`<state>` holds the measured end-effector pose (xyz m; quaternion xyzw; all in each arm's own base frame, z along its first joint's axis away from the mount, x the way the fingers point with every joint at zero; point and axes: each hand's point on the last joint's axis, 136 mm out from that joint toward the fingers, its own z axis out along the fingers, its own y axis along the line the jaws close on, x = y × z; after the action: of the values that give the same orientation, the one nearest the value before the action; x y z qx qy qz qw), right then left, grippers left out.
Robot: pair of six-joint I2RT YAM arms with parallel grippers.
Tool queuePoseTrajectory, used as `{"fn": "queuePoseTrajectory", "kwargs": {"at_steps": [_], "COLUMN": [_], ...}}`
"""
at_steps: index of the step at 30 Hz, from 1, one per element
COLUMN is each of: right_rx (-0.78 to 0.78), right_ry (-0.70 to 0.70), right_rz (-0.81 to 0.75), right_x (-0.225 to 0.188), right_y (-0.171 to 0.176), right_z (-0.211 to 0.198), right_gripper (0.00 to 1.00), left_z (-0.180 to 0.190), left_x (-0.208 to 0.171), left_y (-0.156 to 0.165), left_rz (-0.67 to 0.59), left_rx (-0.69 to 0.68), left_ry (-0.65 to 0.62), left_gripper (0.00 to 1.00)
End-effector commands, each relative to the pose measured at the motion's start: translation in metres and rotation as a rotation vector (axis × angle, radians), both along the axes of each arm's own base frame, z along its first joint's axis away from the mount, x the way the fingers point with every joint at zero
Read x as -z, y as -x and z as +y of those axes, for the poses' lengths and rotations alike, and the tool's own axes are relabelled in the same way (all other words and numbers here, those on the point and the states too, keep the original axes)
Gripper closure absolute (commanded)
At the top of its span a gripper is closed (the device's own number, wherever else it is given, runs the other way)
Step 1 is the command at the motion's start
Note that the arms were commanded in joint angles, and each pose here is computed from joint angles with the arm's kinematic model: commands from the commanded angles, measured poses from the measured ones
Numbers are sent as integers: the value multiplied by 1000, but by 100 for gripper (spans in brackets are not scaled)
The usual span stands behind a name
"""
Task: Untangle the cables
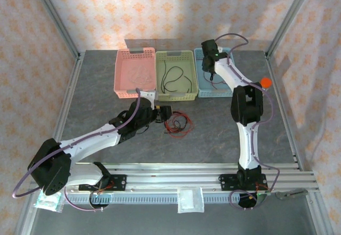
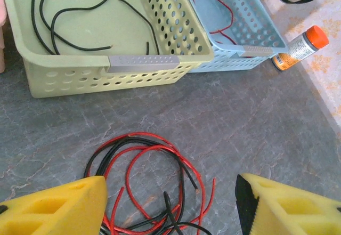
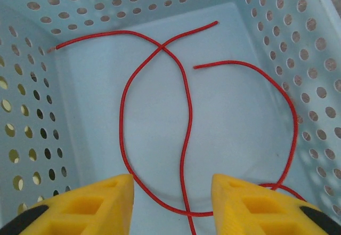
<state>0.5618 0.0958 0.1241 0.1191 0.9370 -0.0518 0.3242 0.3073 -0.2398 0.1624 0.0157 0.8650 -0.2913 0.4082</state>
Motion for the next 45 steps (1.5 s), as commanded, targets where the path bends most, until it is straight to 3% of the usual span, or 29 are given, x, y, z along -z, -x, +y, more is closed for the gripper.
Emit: {"fn": "queuePoseTrajectory", "kwargs": {"at_steps": [1,6,13,17,21,27,35,45], "right_rx": [8,-69,-214,-285,-186,-58,88,96], "right_ry": [-34,-125,-182,-177,-121,-301,-407,-423], "right_rz": [-78,-168,-215,-139,-45,109,155,213], "right_x": [-47,-83,-105,-87,-53,-1,33,61], "right_y": [-3,20,100,155,203,259,283,286], "right_z": [-2,13,49,67,55,64,68,92], "right_gripper": [57,56,61,61,63,66,67,72], "left_z": [10,13,3,-6,-20,-54,-76,-71], "left_x": [4,12,23,35,42,42,54,62], "left_y": [0,-2,12,23,27,16,-3,-10], "left_rz": [14,41,88,123,130,133,150,213], "left_rx": [-28,-37,18,45,77,144,151,93], "left_ry": [-32,-82,-76,-94,-100,-62,-39,173], "left_gripper": [34,34,35,35,35,39,42,43]}}
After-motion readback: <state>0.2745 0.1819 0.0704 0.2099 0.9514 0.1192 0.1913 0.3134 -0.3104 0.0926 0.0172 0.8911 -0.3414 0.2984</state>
